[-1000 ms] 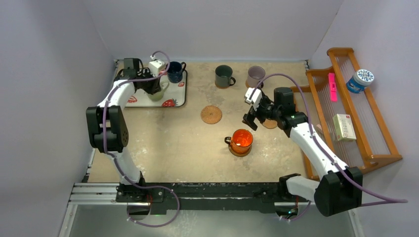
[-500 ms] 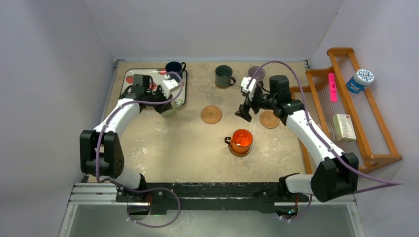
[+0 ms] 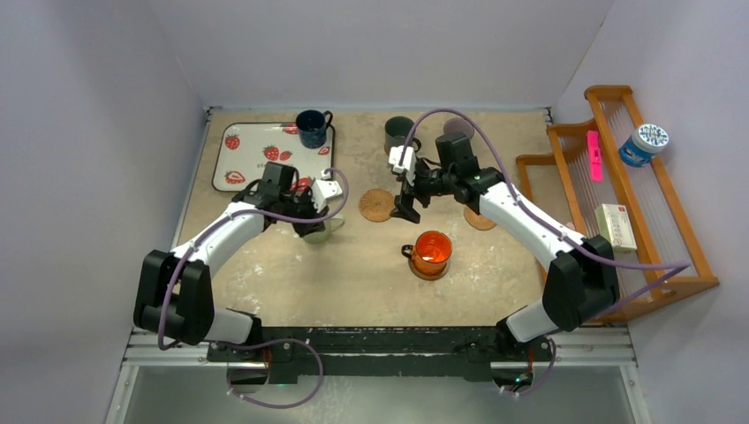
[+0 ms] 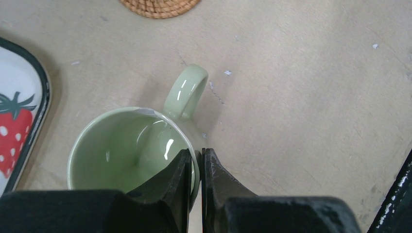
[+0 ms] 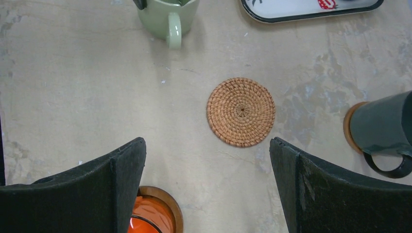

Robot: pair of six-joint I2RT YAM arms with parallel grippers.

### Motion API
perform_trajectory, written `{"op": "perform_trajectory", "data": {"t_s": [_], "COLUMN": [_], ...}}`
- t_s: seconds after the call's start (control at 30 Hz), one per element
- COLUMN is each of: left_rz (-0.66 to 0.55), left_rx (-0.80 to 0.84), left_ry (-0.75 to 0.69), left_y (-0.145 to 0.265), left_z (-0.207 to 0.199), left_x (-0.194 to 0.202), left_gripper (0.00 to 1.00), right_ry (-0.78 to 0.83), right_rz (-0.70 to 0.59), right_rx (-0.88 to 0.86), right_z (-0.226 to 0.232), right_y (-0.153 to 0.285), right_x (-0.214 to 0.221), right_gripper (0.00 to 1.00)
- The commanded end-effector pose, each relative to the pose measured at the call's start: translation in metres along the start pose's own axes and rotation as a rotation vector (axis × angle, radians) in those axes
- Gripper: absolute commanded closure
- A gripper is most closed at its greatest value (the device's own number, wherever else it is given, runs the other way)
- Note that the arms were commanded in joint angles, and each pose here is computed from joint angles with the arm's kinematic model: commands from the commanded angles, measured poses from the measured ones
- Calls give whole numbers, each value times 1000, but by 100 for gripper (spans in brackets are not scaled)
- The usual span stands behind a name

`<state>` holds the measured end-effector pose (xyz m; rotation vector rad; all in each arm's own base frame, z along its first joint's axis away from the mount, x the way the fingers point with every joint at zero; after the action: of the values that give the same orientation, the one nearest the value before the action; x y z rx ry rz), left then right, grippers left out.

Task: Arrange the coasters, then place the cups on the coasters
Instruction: Place the cup at the center of the board.

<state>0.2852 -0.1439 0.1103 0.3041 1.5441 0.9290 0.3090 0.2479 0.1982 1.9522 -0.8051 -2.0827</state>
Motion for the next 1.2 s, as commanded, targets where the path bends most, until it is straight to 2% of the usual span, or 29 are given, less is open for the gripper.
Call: {"op": "perform_trajectory", "data": {"t_s": [0.0,0.1,0.3,0.37,0.4,0.5,0.7,0.83,1.0,1.17], "left_rz": [-74,-67,-59,-68,-72,-85,-160,-188,-181,-152], "left_rx": [-45,-33,-47,-54,-58,-81,-247,-386,-559,-659], "left_ry": [-85,-78,-73,-84,-91,-106,-120,-38,111,253], "left_y": [1,-2,-2,1,3,13,47,71,99,111], "left_z": [5,2,-1,-2,-2,-2,14,42,83,108], "left_x": [-24,-22,-15,-15,-17,-24,-45,-40,-6,40], "left_gripper": [94,79,17,4,1,0,0,0,0,0], "right_ry": [26,26,27,28,25,23,37,42,64,80], "right_rz": [-22,-19,-12,-10,-3,23,107,166,260,310], "right_rx": [-6,-15,-13,-16,-20,-30,-69,-102,-112,-138], "right_z": [5,7,7,7,8,8,10,7,-4,-8], "right_y": [-6,-9,-10,-11,-12,-18,-36,-53,-80,-102], "right_x": [-9,-6,-3,-3,-2,0,3,1,11,9], "right_gripper": [1,1,1,1,1,1,1,1,1,1]}}
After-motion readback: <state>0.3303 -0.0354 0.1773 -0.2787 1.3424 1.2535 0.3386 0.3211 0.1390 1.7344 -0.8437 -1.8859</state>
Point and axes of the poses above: each gripper's point midway between its finger pads, its own y axis back along the fingers, its own z axis along the line the jaws close on, x = y × z, the point moved 2 cm from there along y, back along the fingers, and after that the axes turned 7 degrees about -y, right-handed, at the moved point
